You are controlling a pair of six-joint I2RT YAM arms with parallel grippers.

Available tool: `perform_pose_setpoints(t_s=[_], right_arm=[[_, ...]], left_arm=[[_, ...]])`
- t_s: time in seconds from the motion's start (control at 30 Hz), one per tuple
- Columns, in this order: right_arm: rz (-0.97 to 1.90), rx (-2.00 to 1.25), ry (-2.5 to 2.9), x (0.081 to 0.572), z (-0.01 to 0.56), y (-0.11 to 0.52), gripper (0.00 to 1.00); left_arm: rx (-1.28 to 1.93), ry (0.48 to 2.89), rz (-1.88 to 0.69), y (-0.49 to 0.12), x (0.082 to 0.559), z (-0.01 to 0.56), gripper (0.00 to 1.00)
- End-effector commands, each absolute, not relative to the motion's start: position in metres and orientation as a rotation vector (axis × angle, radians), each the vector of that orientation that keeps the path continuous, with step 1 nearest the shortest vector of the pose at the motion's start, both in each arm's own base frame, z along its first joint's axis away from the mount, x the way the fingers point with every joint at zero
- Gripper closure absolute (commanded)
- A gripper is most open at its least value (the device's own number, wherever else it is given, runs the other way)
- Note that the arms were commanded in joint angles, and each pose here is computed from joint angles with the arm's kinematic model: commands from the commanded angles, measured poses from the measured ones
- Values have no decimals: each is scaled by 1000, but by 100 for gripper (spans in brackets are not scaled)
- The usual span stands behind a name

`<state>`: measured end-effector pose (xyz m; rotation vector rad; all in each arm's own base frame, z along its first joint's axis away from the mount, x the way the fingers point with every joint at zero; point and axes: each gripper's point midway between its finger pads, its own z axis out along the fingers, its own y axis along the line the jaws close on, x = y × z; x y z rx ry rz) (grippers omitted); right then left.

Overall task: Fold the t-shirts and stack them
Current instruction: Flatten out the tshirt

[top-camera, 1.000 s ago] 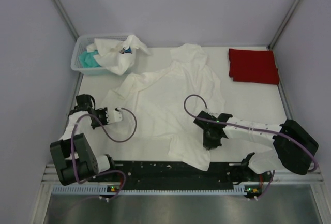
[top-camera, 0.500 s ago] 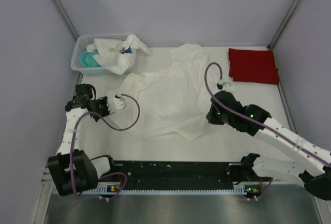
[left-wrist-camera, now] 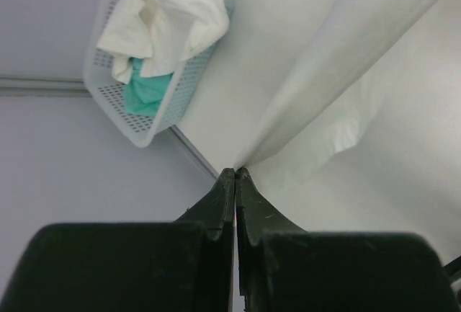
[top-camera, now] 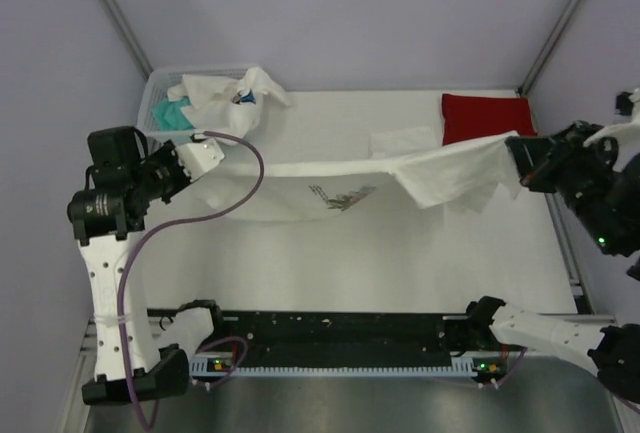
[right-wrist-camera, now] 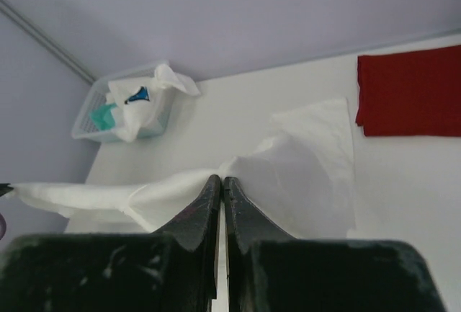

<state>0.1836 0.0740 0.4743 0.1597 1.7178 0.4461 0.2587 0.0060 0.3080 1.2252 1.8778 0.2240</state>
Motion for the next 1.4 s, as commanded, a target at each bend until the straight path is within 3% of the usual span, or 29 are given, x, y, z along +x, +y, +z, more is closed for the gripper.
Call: perform_pose_setpoints(t_s=[0.0, 0.13, 0.3, 0.4, 0.57, 0.7, 0.9, 1.07, 1.23, 1.37], right_arm=[[448, 186, 1588, 155, 517, 30, 100], [387, 175, 1577, 158, 522, 23, 100], [171, 165, 1635, 205, 511, 45, 100], [191, 149, 1572, 235, 529, 69, 100], [251, 171, 1622, 333, 528, 83, 100], [262, 183, 1531, 397, 570, 71, 100], [300, 234, 1189, 363, 668, 38, 100], [152, 229, 1108, 301, 690, 7, 100], [128, 181, 1295, 284, 623, 11, 100], [199, 121, 1589, 279, 512, 31, 100]], left_arm=[[1102, 1806, 280, 1, 234, 379, 100], [1034, 1757, 351, 8, 241, 410, 100], [1006, 1717, 254, -3, 272, 402, 100], [955, 1724, 244, -3, 304, 396, 100], [825, 1681, 273, -13, 365, 419, 100], [647, 1605, 407, -6, 416, 466, 100], [481, 1415, 567, 16, 432, 562, 100], [586, 1353, 566, 2, 411, 567, 100], [853, 1381, 512, -25, 392, 497, 100], [1071, 1477, 511, -27, 369, 416, 100]])
